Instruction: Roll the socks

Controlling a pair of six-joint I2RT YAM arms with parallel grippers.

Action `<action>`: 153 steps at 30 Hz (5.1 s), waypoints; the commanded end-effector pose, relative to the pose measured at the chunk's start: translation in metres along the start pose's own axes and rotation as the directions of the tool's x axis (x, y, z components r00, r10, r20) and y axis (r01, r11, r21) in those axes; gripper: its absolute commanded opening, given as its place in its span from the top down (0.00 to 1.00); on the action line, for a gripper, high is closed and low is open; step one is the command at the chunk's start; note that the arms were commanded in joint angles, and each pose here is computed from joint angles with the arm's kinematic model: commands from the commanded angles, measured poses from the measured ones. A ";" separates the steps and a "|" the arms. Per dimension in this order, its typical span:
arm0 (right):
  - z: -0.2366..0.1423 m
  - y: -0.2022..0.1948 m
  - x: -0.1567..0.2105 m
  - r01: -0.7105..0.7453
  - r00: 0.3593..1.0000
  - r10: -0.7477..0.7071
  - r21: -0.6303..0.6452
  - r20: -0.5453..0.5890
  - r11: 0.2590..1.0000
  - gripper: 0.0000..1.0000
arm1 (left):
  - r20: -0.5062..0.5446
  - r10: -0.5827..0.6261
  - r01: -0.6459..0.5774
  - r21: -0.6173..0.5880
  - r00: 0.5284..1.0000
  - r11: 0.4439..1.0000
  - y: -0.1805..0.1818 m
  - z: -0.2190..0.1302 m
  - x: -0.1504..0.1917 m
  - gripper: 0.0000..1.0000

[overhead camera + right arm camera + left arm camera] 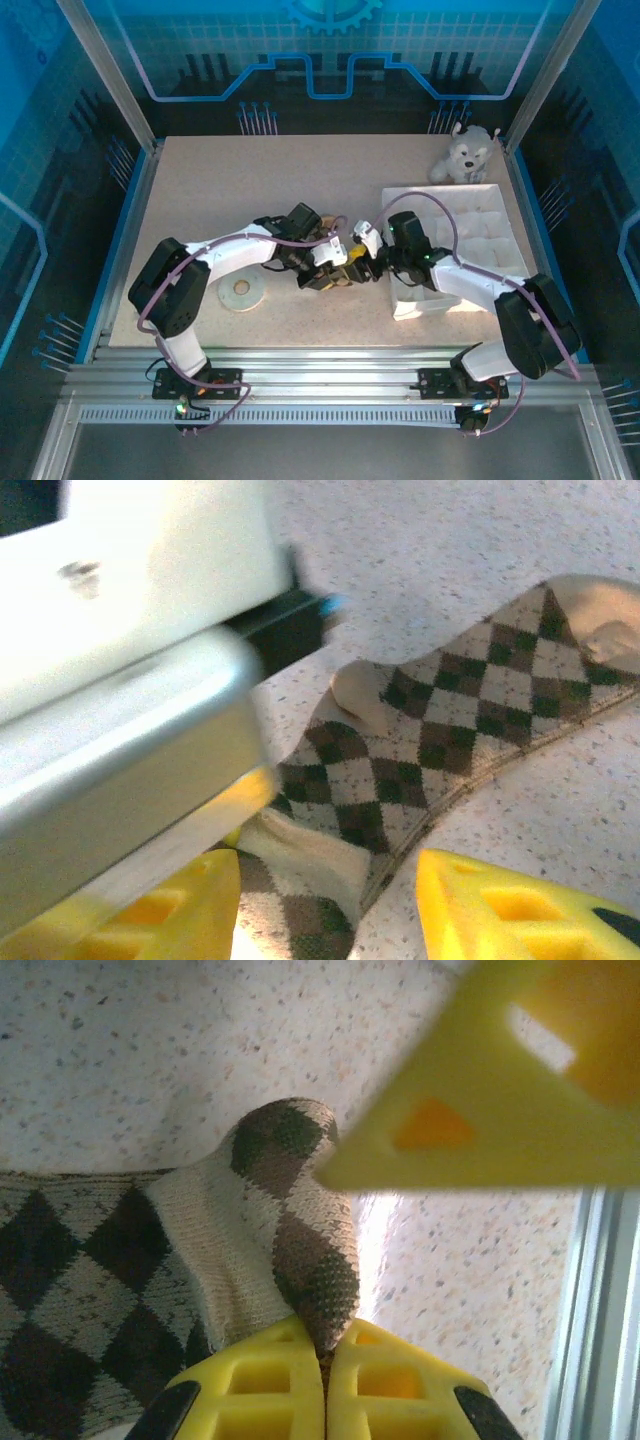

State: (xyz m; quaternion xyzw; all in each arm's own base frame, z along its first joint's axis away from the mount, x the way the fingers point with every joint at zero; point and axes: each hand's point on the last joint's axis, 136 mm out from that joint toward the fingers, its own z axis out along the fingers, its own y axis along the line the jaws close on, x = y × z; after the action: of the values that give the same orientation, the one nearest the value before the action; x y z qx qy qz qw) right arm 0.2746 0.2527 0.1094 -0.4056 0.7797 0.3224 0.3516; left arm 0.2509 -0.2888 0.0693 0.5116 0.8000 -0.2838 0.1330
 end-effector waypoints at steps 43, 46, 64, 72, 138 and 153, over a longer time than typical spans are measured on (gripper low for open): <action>0.001 0.045 -0.012 0.276 0.961 -0.271 -0.111 0.062 0.955 0.51 | 0.112 -0.410 0.377 0.233 0.905 0.897 -0.005 0.010 0.028 1.00; 0.007 0.056 0.000 0.294 0.954 -0.298 -0.147 -0.005 0.944 0.54 | 0.125 -0.462 0.423 0.249 0.878 0.871 -0.002 0.007 0.032 1.00; 0.048 0.052 0.015 0.311 0.926 -0.354 -0.269 -0.130 0.912 0.56 | 0.135 -0.578 0.516 0.323 0.805 0.793 0.005 -0.002 0.042 1.00; 0.058 0.055 0.022 0.284 0.922 -0.354 -0.344 -0.160 0.895 0.56 | 0.130 -0.605 0.542 0.327 0.786 0.774 0.011 -0.002 0.043 1.00; 0.101 -0.009 0.073 -0.222 0.713 0.191 0.041 -0.675 0.974 1.00 | 0.419 -0.556 0.569 0.107 0.718 0.815 0.053 -0.014 0.039 0.78; 0.109 -0.015 0.074 -0.256 0.676 0.225 0.063 -0.701 0.965 1.00 | 0.606 0.085 0.126 -0.297 0.791 0.947 0.016 -0.115 -0.005 0.69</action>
State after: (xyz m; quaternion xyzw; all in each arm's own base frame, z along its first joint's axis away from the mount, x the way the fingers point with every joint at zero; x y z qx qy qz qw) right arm 0.3028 0.3305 0.0240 -0.4150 0.8712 0.2589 0.0423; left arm 0.2871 -0.2199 0.1533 0.2745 0.7888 -0.3461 0.4274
